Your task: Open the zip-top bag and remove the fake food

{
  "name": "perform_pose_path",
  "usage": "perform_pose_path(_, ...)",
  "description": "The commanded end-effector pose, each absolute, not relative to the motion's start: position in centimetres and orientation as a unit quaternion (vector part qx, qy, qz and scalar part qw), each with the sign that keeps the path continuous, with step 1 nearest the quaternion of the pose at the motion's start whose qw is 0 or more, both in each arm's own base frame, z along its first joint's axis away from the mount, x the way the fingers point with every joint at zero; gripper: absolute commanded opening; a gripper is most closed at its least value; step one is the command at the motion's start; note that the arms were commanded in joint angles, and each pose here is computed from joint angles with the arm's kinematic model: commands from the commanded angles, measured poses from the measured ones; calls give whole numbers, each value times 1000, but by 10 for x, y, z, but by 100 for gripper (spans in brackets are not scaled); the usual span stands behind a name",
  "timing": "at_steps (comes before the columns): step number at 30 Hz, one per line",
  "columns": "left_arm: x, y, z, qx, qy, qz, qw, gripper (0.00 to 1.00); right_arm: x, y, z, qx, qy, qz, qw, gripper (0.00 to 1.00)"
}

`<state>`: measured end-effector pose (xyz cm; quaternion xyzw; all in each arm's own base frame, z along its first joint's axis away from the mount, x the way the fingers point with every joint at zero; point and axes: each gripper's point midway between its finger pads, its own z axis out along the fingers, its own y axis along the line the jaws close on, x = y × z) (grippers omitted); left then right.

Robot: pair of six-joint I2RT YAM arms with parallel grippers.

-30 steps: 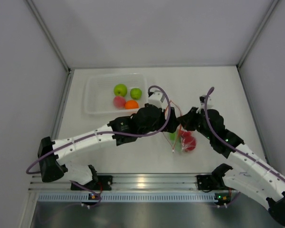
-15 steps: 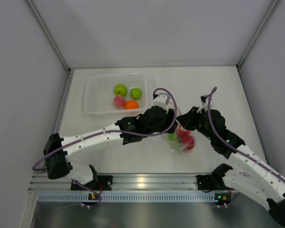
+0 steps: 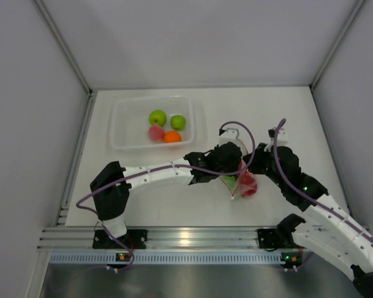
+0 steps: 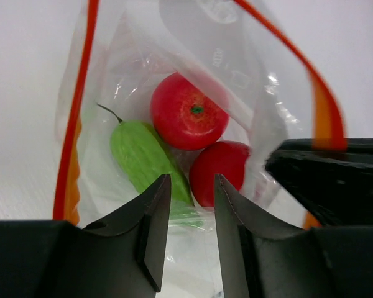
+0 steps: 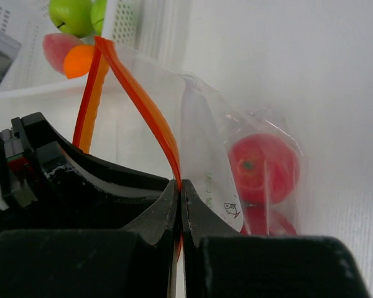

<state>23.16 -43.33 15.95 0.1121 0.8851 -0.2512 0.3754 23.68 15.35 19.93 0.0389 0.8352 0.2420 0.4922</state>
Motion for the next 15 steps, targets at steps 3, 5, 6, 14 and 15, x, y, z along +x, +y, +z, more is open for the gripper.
perform_pose_path(3,236,-452,155,91,884,-261,377,39,232,117,208,35,839,163,518,0)
perform_pose_path(5,234,-457,149,94,886,-262,371,40,229,108,207,39,840,147,521,0)
perform_pose_path(6,232,-462,148,99,887,-266,365,41,228,107,207,37,840,145,522,0)
perform_pose_path(14,233,-480,104,122,904,-232,338,58,219,106,189,32,847,152,508,0)
perform_pose_path(15,234,-480,99,123,905,-228,336,58,218,107,186,32,848,154,507,0)
